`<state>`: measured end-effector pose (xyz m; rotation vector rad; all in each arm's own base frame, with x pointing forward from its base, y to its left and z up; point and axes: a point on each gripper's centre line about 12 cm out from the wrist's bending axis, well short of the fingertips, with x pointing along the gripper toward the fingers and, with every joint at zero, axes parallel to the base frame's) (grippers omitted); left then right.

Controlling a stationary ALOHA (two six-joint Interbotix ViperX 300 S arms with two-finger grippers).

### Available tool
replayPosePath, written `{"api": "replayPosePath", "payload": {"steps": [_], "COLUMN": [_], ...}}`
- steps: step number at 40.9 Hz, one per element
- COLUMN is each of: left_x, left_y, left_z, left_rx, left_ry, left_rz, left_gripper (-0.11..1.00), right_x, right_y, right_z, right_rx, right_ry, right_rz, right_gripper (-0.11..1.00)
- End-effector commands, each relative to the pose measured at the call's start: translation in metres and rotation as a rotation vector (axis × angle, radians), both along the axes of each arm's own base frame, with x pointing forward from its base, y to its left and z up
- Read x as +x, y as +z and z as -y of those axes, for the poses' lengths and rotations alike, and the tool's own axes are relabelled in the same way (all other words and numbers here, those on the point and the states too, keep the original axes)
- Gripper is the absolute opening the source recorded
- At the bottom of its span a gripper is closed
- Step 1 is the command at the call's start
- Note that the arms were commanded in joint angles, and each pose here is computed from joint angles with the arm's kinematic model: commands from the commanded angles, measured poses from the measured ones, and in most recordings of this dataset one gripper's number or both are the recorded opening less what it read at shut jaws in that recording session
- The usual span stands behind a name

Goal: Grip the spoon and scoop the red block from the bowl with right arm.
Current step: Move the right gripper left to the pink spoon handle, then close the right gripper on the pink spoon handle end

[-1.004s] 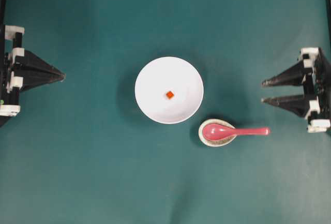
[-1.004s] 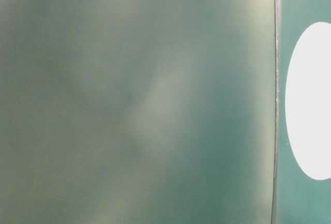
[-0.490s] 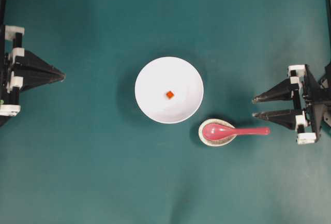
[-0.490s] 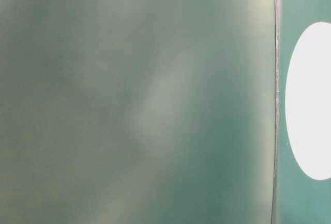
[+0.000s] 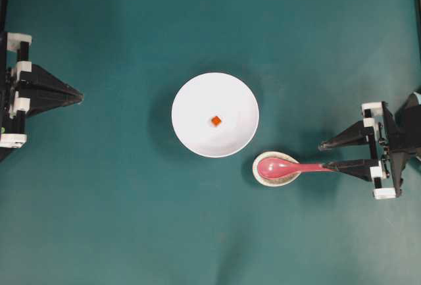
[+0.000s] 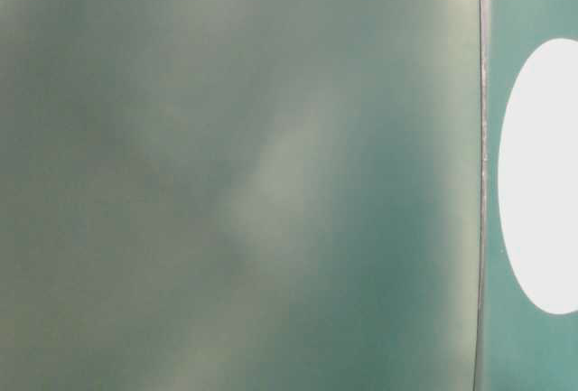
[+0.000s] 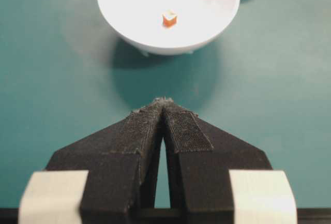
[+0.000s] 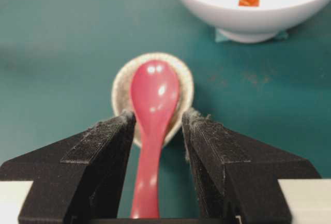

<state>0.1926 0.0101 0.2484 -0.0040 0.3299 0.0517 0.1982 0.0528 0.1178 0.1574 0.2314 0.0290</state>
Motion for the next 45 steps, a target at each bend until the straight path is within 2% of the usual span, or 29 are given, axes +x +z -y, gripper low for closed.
{"api": "replayPosePath", "payload": {"steps": [1,23,45], "left_x": [0.004,0.004,0.004], "left_y": [0.01,0.009,0.008], "left_z": [-0.001,-0.001,-0.001], "left_rx": [0.003,0.003,0.004], "left_ry": [0.001,0.003,0.001], "left_rz": [0.027,0.026,0.021], "left_gripper": [0.0,0.0,0.0], "right_x": [0.003,0.003,-0.003], "right_y": [0.002,-0.017,-0.03], "right_z": [-0.004,-0.013,-0.017], "right_rx": [0.005,-0.026,-0.067], "right_ry": [0.004,0.005,0.032], "right_rz": [0.013,-0.065,-0.121], "right_gripper": [0.49,0.49,0.49]}}
